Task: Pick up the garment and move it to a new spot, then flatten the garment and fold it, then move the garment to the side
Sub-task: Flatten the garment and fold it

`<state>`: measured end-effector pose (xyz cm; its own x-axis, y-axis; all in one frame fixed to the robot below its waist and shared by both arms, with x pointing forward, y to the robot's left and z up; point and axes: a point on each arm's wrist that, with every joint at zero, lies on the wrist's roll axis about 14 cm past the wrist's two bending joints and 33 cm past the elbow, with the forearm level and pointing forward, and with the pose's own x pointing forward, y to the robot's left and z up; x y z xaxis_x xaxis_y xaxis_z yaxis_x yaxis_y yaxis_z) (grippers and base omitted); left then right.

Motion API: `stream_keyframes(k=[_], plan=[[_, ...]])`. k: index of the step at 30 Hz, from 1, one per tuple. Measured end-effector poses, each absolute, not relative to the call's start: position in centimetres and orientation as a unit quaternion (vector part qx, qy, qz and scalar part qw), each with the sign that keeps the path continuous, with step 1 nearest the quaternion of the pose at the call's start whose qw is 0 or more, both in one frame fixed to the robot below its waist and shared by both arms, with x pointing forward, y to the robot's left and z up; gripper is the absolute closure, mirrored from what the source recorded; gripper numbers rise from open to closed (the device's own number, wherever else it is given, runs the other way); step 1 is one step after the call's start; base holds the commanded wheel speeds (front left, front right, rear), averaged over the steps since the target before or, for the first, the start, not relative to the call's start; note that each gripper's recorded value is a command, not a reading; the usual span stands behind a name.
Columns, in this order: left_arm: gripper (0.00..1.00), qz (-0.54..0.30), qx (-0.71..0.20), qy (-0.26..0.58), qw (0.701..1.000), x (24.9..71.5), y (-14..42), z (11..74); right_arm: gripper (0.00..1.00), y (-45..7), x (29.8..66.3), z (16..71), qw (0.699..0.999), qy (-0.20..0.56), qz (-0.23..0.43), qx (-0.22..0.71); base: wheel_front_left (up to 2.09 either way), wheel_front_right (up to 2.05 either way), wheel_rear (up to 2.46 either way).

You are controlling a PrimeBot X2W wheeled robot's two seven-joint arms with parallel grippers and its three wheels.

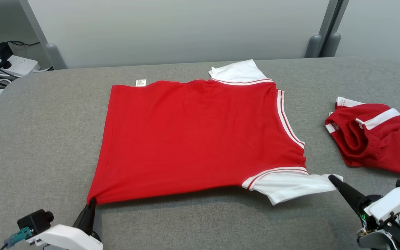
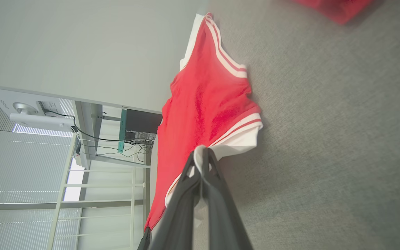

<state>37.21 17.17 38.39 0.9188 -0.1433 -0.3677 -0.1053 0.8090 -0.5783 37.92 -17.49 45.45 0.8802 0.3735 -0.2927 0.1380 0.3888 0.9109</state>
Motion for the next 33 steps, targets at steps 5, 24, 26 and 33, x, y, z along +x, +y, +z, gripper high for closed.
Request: stream_keyframes(k=[5, 24, 26, 33], plan=[[0.00, -0.011, -0.286, 0.215, 0.934, 36.4, 17.4, 37.4, 0.00, -17.2, 37.0, 44.1, 0.810, 0.257, 0.068, 0.522, 0.00, 0.00, 0.00], [0.00, 0.017, -0.197, 0.133, 0.971, 38.8, 20.7, 40.9, 0.00, -20.0, 39.4, 46.9, 0.931, 0.137, 0.030, 0.338, 0.00, 0.00, 0.00], [0.00, 0.015, -0.190, 0.116, 0.975, 39.1, 20.5, 41.8, 0.00, -20.0, 40.0, 48.0, 0.945, 0.107, 0.034, 0.307, 0.00, 0.00, 0.00], [0.00, 0.012, -0.161, 0.084, 0.983, 38.5, 20.1, 43.3, 0.00, -19.5, 40.6, 51.0, 0.978, 0.010, 0.057, 0.201, 0.00, 0.00, 0.00]])
